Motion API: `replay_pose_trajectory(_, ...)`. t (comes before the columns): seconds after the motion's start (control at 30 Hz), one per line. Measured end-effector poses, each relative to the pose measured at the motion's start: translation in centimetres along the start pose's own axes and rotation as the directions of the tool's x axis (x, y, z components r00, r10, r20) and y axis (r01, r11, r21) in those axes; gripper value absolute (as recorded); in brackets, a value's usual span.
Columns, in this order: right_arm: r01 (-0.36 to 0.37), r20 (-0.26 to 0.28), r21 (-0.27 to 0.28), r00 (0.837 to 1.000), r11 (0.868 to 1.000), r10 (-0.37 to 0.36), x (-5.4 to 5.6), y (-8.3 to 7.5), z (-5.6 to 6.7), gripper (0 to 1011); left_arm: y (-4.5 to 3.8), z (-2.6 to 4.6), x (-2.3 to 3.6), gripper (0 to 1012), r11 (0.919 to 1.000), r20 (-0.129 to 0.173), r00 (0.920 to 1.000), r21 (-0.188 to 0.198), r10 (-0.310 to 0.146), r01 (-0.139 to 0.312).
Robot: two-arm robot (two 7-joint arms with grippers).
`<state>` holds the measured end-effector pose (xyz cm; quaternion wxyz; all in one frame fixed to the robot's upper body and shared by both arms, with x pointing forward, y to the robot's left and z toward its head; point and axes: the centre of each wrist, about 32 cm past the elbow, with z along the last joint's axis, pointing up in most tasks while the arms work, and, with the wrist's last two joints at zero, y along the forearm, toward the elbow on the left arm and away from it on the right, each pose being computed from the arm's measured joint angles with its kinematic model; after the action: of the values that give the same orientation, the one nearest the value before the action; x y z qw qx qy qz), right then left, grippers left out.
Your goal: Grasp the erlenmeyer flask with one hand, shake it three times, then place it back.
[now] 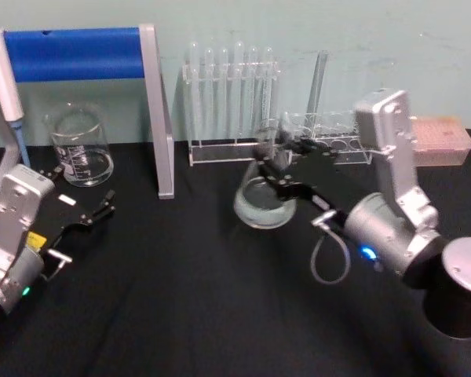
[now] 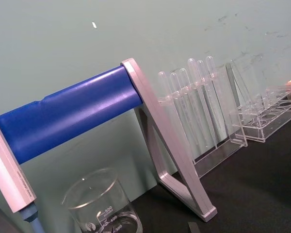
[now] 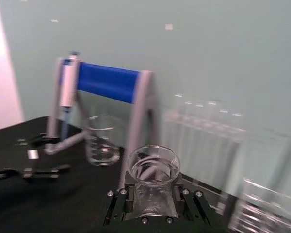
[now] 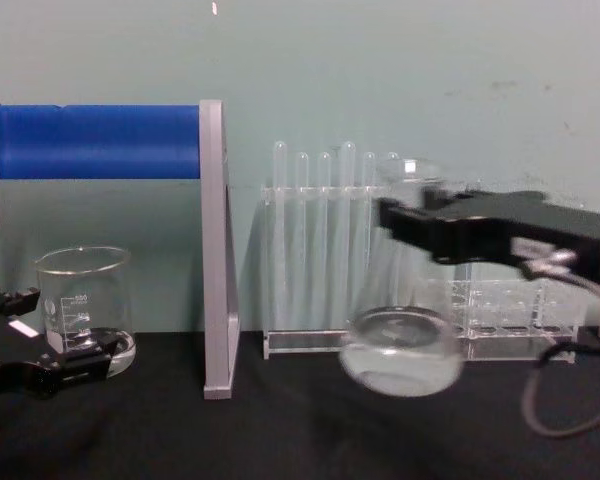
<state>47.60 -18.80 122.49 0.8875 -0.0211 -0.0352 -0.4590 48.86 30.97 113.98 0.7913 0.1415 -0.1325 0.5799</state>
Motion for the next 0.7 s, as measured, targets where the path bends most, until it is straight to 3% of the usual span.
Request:
replay_pose_trajectory(0.2,0.147,0.006,-0.006,0.989,0.989,-0.147,1.6,-2.5,-0.1,453,0.0,0.0,0.0,1001,1.0,0.0,1.0,0.0,0.0,0.0)
replay_pose_trajectory(0.33,0.23,0.014,-0.013,0.973,0.973,-0.229,2.4,-4.2,-0.1,453,0.0,0.0,0.0,1001,1.0,0.0,1.0,0.0,0.0,0.0)
replay_pose_trajectory(0.53,0.282,0.02,-0.021,0.959,0.959,-0.282,2.9,-5.4,-0.1,453,0.0,0.0,0.0,1001,1.0,0.0,1.0,0.0,0.0,0.0)
replay_pose_trajectory(0.7,0.281,0.02,-0.025,0.96,0.959,-0.28,3.0,-5.5,-0.2,453,0.0,0.0,0.0,1001,1.0,0.0,1.0,0.0,0.0,0.0)
